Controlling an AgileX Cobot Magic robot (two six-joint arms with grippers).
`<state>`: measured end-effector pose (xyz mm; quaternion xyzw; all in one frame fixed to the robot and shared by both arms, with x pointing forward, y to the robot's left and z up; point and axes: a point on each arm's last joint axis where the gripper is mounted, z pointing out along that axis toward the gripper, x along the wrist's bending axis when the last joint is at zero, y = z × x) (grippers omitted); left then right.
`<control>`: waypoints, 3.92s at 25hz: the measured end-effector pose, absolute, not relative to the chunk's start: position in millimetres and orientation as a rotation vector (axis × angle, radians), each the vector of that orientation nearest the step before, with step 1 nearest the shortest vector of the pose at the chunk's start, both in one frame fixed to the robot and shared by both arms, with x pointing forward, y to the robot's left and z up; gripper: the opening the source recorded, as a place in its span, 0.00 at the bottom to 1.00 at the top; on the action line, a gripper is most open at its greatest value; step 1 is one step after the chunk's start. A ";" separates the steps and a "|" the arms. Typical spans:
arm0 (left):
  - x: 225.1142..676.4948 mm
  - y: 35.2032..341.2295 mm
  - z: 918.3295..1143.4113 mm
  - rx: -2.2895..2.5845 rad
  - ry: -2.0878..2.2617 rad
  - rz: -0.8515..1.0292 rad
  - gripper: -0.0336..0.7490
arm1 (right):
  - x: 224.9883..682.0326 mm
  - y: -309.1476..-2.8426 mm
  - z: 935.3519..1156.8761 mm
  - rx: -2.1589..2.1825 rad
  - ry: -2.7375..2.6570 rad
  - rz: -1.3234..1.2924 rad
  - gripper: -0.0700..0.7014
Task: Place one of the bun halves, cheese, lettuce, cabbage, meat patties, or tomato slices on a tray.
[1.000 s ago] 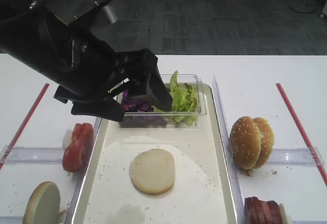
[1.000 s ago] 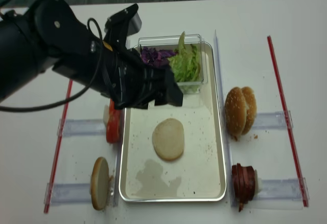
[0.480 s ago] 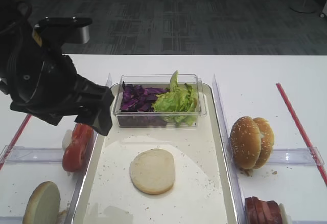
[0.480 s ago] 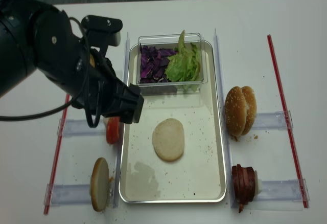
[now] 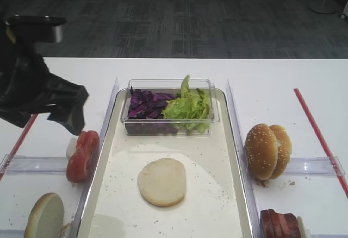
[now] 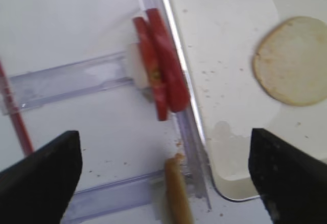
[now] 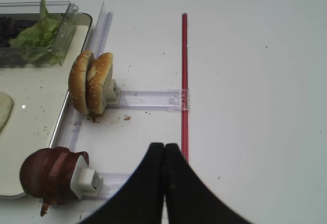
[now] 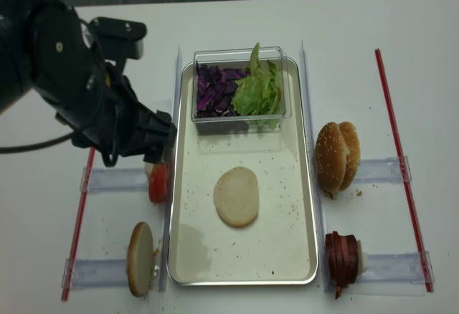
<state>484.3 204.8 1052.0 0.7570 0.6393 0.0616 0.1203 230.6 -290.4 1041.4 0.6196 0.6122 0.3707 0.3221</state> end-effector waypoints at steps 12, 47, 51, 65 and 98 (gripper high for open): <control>492.0 320.4 1052.6 2.007 2.269 0.252 0.82 | 230.6 -290.4 1041.4 1.627 1.607 0.973 0.56; 256.2 302.5 1044.2 1.678 1.844 0.740 0.82 | 230.6 -290.4 1041.4 1.623 1.610 0.971 0.56; 243.0 301.2 1040.6 1.627 1.783 0.797 0.82 | 230.6 -290.4 1041.4 1.623 1.610 0.971 0.56; 226.7 299.9 1040.0 1.586 1.682 0.889 0.82 | 230.6 -290.4 1041.4 1.623 1.610 0.971 0.56; 226.5 298.0 1040.0 1.581 1.672 0.867 0.90 | 230.6 -290.4 1041.4 1.623 1.610 0.971 0.56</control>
